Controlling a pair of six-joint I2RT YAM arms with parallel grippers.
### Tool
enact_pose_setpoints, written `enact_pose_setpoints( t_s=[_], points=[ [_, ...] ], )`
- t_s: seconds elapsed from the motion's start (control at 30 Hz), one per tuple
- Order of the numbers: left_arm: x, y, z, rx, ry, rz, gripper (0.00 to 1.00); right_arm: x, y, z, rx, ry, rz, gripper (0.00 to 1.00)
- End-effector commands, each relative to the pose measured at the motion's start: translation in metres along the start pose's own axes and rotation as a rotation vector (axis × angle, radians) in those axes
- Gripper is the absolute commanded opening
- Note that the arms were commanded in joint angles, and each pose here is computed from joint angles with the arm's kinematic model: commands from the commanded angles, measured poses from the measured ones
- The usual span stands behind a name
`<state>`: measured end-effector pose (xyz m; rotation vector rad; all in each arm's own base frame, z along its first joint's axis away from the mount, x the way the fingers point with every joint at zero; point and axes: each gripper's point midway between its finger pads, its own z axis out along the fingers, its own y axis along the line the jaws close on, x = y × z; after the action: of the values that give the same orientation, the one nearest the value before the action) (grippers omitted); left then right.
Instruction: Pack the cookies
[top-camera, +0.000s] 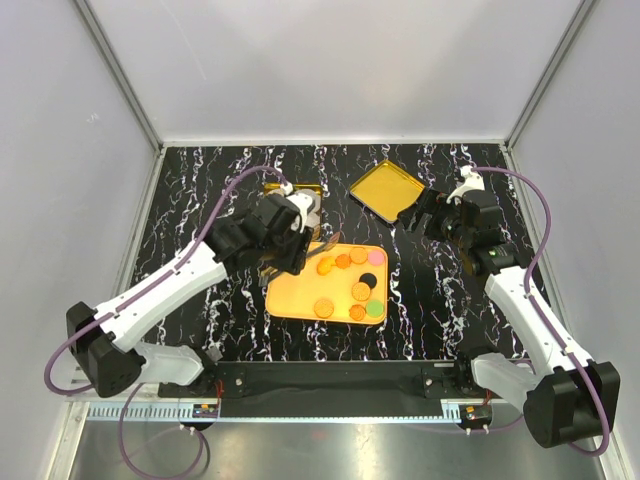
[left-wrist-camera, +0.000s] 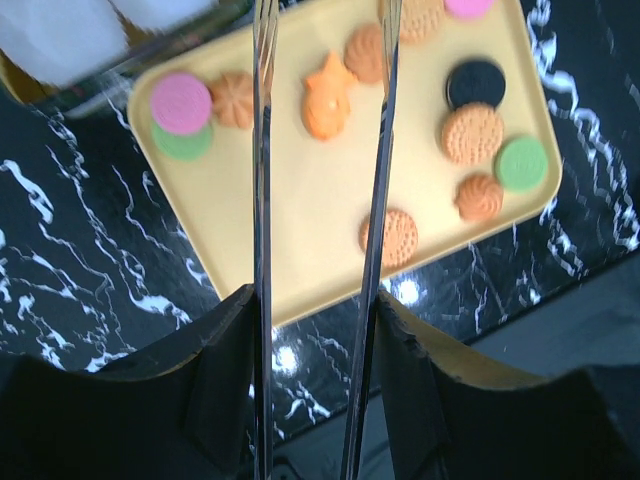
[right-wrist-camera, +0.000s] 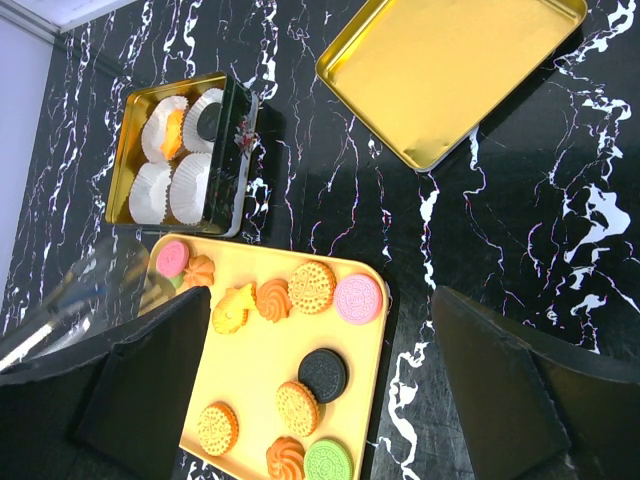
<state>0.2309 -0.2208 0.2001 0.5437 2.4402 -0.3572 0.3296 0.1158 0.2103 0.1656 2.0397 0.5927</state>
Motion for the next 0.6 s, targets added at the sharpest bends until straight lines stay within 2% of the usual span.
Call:
enact_pose_setpoints(
  t_s=[0.0,0.23,0.57],
  points=[
    [0.01,-0.002,-0.01,-0.018,-0.019,0.002,0.51,-0.007,0.002,0.0,-0.011,-0.021,-0.022,1.0],
    [0.042,-0.005,0.009,-0.048,0.054,0.033,0.52,-0.007,0.003,0.0,-0.014,-0.021,-0.021,0.99],
    [0.052,-0.011,0.032,-0.049,0.087,0.049,0.52,-0.007,0.003,-0.001,-0.012,-0.022,-0.023,1.0]
  ],
)
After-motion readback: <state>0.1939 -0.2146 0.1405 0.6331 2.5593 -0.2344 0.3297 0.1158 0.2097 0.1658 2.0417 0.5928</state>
